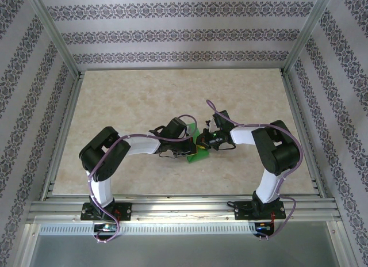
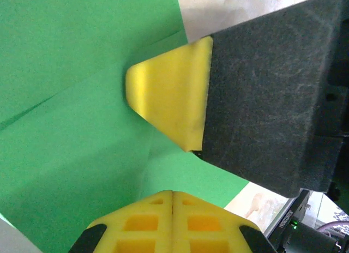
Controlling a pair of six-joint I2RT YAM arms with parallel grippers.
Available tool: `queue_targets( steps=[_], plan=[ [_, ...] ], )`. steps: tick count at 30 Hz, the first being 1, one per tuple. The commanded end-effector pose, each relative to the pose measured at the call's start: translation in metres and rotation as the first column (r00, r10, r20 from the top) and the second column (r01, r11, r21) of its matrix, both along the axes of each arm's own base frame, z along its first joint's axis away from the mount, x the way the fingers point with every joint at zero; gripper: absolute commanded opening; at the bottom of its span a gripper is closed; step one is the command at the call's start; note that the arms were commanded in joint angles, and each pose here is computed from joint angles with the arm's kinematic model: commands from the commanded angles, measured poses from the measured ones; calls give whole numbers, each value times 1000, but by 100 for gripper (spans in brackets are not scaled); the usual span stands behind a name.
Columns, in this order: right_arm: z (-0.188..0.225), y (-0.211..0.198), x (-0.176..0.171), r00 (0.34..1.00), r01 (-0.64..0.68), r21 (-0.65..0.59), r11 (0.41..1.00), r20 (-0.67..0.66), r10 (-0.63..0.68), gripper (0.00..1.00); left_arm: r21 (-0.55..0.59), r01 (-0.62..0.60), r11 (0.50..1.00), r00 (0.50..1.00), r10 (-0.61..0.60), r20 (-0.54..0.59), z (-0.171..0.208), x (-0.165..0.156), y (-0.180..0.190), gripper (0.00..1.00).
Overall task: Fold a paper plane with a square sheet of paper (pick it up from the middle)
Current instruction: Fold the triangle a second time at the center of the table.
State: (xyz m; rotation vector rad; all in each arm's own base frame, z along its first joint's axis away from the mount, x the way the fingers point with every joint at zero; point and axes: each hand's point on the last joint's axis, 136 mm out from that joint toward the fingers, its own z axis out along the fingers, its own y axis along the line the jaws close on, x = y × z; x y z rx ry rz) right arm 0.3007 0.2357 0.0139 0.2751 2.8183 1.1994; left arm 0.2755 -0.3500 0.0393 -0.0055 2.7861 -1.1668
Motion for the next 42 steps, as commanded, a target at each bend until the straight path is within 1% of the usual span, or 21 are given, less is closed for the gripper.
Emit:
queue_targets(
  steps=[1, 6, 12, 20, 30, 33, 35, 38, 40, 42],
  plan=[
    [-37, -25, -27, 993, 24, -140, 990, -113, -40, 0, 3, 5, 1000, 1000, -5, -25, -12, -7, -2, 0],
    [-41, -27, -29, 992, 23, -150, 988, -120, -41, 0, 1, 18, 1000, 999, -18, -51, -22, -19, 0, 0],
    [-44, -29, -31, 991, 22, -159, 987, -125, -42, 0, 9, 1, 1000, 998, -1, -70, -32, -31, 9, 0],
    [-46, -31, -32, 991, 22, -173, 985, -128, -45, 0, -1, 40, 999, 996, -40, -85, -28, -49, 8, 0],
    [-45, -32, -32, 991, 21, -174, 984, -126, -43, 0, 52, 80, 995, 992, -75, -105, -30, -72, 26, 0],
    [-45, -30, -32, 991, 19, -170, 985, -124, -41, 0, 19, 86, 996, 994, -84, -66, -16, -69, 22, 0],
    [-45, -30, -32, 991, 19, -169, 985, -126, -40, 0, -36, 86, 996, 996, -87, -5, 4, -62, 14, 0],
    [-44, -30, -32, 991, 21, -166, 986, -126, -42, 0, -84, 81, 993, 994, -74, 80, 29, -50, 7, 0],
    [-42, -29, -32, 991, 24, -163, 986, -124, -45, 0, -76, 56, 996, 992, -47, 121, 38, -39, 6, 0],
    [-40, -29, -31, 992, 27, -159, 987, -119, -46, 0, -42, 23, 999, 992, -17, 126, 35, -27, 8, 0]
  ],
)
